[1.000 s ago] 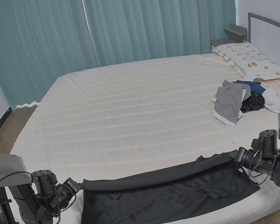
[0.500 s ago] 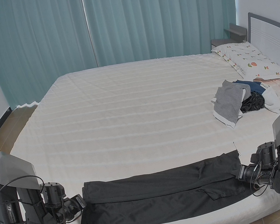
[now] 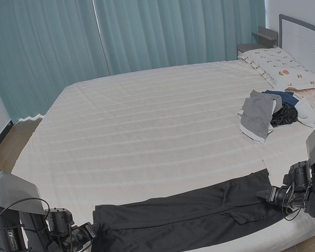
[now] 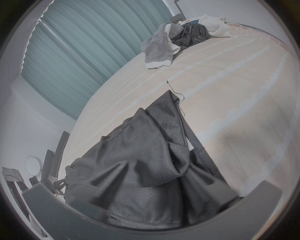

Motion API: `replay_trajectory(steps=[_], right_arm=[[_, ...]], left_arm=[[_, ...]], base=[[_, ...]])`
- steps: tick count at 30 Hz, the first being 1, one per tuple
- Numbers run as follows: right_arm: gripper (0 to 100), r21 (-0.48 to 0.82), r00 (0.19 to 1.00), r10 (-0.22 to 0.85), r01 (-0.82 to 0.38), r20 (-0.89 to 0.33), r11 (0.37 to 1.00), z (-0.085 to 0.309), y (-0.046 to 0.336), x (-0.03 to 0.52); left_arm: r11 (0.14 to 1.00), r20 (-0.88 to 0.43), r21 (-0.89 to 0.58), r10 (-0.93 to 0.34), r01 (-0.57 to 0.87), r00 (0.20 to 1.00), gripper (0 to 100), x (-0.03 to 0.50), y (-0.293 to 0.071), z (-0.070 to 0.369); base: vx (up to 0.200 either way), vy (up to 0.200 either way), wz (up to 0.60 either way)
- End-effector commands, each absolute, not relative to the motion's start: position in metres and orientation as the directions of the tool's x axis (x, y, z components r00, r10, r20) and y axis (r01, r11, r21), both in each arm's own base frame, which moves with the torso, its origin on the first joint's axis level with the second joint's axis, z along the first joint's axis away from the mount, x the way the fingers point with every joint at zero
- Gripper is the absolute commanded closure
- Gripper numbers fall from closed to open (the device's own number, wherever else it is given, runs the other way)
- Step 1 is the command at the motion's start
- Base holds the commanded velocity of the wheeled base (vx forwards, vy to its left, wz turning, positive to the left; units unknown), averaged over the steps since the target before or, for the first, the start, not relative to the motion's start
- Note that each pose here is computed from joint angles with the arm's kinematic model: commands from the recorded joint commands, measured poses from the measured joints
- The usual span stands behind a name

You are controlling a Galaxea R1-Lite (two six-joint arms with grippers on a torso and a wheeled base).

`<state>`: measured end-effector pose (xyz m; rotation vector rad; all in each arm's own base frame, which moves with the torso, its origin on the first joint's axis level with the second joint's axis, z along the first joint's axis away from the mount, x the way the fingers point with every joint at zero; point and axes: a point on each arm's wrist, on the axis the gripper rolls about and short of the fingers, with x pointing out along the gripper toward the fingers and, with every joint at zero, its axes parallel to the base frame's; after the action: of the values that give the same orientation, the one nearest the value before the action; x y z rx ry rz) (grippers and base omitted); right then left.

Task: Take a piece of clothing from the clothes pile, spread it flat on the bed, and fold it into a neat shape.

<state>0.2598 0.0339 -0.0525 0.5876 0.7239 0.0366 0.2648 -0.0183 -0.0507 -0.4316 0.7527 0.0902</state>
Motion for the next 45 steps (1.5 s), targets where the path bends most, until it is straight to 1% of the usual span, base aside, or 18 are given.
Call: replay_trajectory(steps=[1, 6, 7, 10, 11, 13, 19, 23, 24, 26, 29, 32, 39, 40, 45], right_arm=[[0, 0.524, 0.769, 0.229, 0.158, -0.597, 0.837, -0.048, 0.033, 0.260], [0, 0.573, 0.801, 0.218, 0.181, -0.558, 0.799, -0.034, 0.028, 0.262], [0, 0.593, 0.808, 0.217, 0.191, -0.547, 0.782, -0.031, 0.027, 0.262], [0, 0.603, 0.814, 0.207, 0.207, -0.543, 0.770, -0.029, 0.023, 0.263], [0, 0.603, 0.814, 0.207, 0.207, -0.543, 0.770, -0.029, 0.023, 0.263], [0, 0.608, 0.813, 0.212, 0.206, -0.543, 0.767, -0.029, 0.022, 0.263], [0, 0.606, 0.808, 0.214, 0.208, -0.549, 0.768, -0.030, 0.023, 0.261], [0, 0.607, 0.809, 0.213, 0.209, -0.548, 0.767, -0.029, 0.022, 0.261], [0, 0.611, 0.817, 0.211, 0.203, -0.536, 0.765, -0.025, 0.022, 0.261], [0, 0.614, 0.824, 0.207, 0.201, -0.527, 0.763, -0.021, 0.020, 0.260], [0, 0.620, 0.844, 0.184, 0.205, -0.504, 0.757, -0.010, 0.013, 0.256], [0, 0.620, 0.847, 0.165, 0.223, -0.505, 0.752, -0.010, 0.006, 0.255], [0, 0.619, 0.851, 0.153, 0.230, -0.503, 0.751, -0.010, 0.003, 0.256], [0, 0.619, 0.851, 0.153, 0.230, -0.503, 0.751, -0.009, 0.003, 0.256], [0, 0.615, 0.850, 0.149, 0.234, -0.505, 0.753, -0.009, 0.002, 0.255]], left_arm=[[0.912, -0.659, -0.348, -0.073, -0.218, 0.749, 0, 0.262, -0.016, -0.040], [0.906, -0.617, -0.369, -0.072, -0.207, 0.784, 0, 0.262, -0.010, -0.024], [0.904, -0.620, -0.383, -0.098, -0.191, 0.779, 0, 0.258, -0.010, -0.022], [0.904, -0.646, -0.409, -0.191, -0.124, 0.739, 0, 0.245, -0.011, -0.024], [0.905, -0.646, -0.409, -0.196, -0.118, 0.737, 0, 0.245, -0.011, -0.024], [0.919, -0.670, -0.390, -0.246, -0.051, 0.701, 0, 0.234, -0.008, -0.027], [0.912, -0.683, -0.410, -0.314, 0.009, 0.660, 0, 0.222, -0.006, -0.029], [0.919, -0.698, -0.393, -0.315, 0.024, 0.644, 0, 0.221, -0.006, -0.033], [0.924, -0.713, -0.381, -0.314, 0.029, 0.627, 0, 0.220, -0.006, -0.039], [0.927, -0.718, -0.374, -0.309, 0.029, 0.623, 0, 0.221, -0.006, -0.041], [0.928, -0.726, -0.372, -0.308, 0.025, 0.614, 0, 0.222, -0.006, -0.046], [0.928, -0.732, -0.371, -0.309, 0.025, 0.607, 0, 0.222, -0.007, -0.050], [0.935, -0.732, -0.353, -0.288, 0.018, 0.617, 0, 0.221, -0.007, -0.061], [0.940, -0.738, -0.342, -0.276, 0.010, 0.616, 100, 0.219, -0.006, -0.063], [0.955, -0.753, -0.295, -0.237, 0.007, 0.614, 100, 0.215, -0.005, -0.064]], base=[[0.000, 0.000, 0.00], [0.000, 0.000, 0.00], [0.000, 0.000, 0.00], [0.000, 0.000, 0.00], [0.000, 0.000, 0.00], [0.000, 0.000, 0.00], [0.000, 0.000, 0.00], [0.000, 0.000, 0.00], [0.000, 0.000, 0.00], [0.000, 0.000, 0.00], [0.000, 0.000, 0.00], [0.000, 0.000, 0.00], [0.000, 0.000, 0.00], [0.000, 0.000, 0.00], [0.000, 0.000, 0.00]])
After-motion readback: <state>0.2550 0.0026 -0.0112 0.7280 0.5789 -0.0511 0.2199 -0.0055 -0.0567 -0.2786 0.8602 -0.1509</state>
